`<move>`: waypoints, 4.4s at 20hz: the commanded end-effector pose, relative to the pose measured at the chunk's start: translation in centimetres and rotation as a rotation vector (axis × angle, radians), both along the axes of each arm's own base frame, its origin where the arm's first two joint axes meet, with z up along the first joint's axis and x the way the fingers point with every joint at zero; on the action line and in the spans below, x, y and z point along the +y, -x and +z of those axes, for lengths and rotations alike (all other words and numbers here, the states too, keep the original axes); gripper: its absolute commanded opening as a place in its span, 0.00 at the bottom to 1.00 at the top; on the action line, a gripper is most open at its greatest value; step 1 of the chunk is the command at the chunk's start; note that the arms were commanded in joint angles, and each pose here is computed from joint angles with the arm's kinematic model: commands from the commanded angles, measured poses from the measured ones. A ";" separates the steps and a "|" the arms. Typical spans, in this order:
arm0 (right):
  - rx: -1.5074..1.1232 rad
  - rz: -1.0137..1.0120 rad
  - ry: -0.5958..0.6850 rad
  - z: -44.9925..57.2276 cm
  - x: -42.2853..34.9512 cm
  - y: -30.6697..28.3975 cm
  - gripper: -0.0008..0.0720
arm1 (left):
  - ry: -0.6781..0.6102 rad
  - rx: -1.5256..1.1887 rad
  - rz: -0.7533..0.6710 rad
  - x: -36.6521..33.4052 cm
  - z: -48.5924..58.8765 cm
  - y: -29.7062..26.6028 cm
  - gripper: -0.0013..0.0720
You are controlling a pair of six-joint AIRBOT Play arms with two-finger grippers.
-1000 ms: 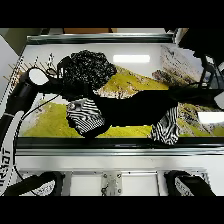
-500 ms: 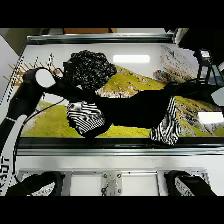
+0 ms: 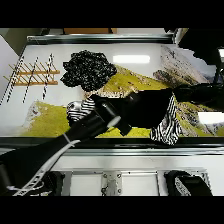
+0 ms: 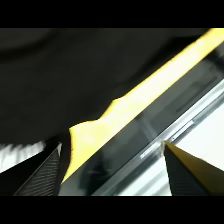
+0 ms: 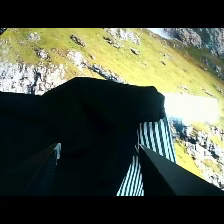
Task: Fold the clothes and pants, and hang the long-sleeved shirts on hangers.
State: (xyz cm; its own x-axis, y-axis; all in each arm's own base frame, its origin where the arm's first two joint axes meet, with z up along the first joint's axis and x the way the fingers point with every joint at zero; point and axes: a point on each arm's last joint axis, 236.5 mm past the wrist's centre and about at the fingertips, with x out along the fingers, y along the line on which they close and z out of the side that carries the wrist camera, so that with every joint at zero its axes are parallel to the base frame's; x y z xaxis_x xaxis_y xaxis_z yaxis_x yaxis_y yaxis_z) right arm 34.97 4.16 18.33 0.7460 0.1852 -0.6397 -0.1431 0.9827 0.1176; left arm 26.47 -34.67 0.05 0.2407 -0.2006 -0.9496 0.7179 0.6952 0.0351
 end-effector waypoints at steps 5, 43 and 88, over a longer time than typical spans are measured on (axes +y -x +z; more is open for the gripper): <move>0.036 0.003 -0.001 -0.6 0.1 0.9 0.75 | -0.161 -0.172 -0.005 -2.1 -4.5 -3.1 0.99; 0.300 0.330 0.079 -16.9 11.4 4.3 0.75 | 0.247 -0.055 0.273 2.4 7.5 -6.6 0.04; 0.414 -0.051 -0.043 -6.0 8.2 5.0 0.04 | 0.442 0.252 0.422 4.7 8.9 -12.3 0.89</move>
State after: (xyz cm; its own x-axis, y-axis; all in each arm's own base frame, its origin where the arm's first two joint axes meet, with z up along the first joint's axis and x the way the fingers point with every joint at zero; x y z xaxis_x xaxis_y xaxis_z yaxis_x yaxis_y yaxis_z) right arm 27.89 11.19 13.02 0.4151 0.1671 -0.8943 -0.0574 0.9858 0.1576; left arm 37.64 -30.05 8.99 0.1881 -0.5150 -0.8363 0.3671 0.8267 -0.4265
